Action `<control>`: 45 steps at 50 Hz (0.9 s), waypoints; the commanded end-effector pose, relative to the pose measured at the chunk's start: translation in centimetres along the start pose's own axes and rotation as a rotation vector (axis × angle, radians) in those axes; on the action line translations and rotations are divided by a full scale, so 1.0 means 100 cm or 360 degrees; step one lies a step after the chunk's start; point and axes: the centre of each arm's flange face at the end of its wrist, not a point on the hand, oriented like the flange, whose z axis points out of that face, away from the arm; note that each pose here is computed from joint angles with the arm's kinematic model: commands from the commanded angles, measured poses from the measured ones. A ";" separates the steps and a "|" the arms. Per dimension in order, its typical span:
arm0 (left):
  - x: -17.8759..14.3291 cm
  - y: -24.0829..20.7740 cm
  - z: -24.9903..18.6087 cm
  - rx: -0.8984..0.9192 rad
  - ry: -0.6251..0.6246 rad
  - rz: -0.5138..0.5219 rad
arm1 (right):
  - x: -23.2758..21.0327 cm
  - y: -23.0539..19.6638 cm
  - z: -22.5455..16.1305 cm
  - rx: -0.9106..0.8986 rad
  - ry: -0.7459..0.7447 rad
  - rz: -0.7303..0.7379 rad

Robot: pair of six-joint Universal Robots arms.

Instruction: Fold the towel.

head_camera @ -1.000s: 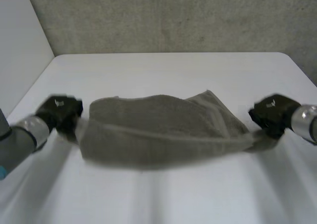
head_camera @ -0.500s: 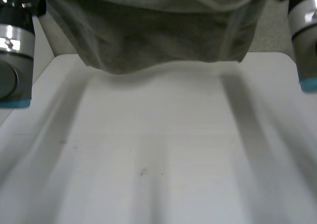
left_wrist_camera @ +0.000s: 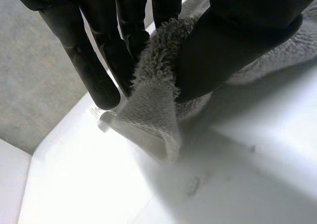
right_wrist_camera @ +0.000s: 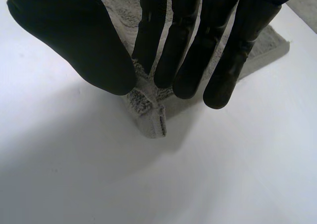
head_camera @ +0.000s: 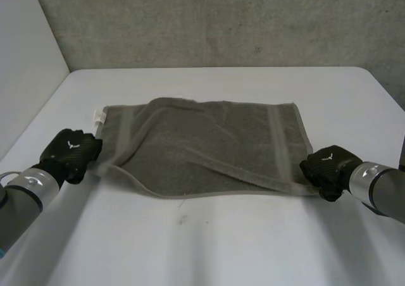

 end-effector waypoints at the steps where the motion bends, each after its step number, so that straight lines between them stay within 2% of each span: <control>1: -0.004 -0.014 -0.012 0.0006 -0.0020 0.0010 | 0.004 0.005 0.003 0.0054 -0.0017 0.0131; 6: -0.003 -0.018 -0.022 -0.0020 -0.0016 -0.0004 | 0.010 0.011 0.000 0.0065 -0.0033 0.0158; 9: -0.007 -0.023 -0.030 -0.0040 -0.0027 -0.0014 | 0.024 0.005 -0.011 0.0091 0.0041 0.0157; 12: -0.015 -0.032 -0.043 -0.0054 -0.0060 -0.0027 | 0.033 -0.008 -0.034 0.0109 0.0093 0.0106; 19: -0.013 -0.051 -0.078 -0.0160 -0.0002 -0.0085 | 0.040 -0.012 -0.096 -0.0142 0.0016 -0.0128; 27: -0.002 -0.054 -0.095 -0.0233 0.0080 -0.0135 | 0.030 -0.024 -0.129 -0.0167 -0.0055 -0.0305; 36: -0.004 -0.044 -0.078 -0.0219 0.0121 -0.0157 | 0.044 -0.033 -0.118 -0.0101 0.0014 -0.0270; 41: -0.017 -0.031 -0.037 -0.0142 0.0075 -0.0108 | 0.068 -0.039 -0.061 -0.0026 0.0070 -0.0137; 45: -0.023 -0.026 -0.016 -0.0105 0.0061 -0.0087 | 0.066 -0.046 -0.034 -0.0014 0.0067 -0.0129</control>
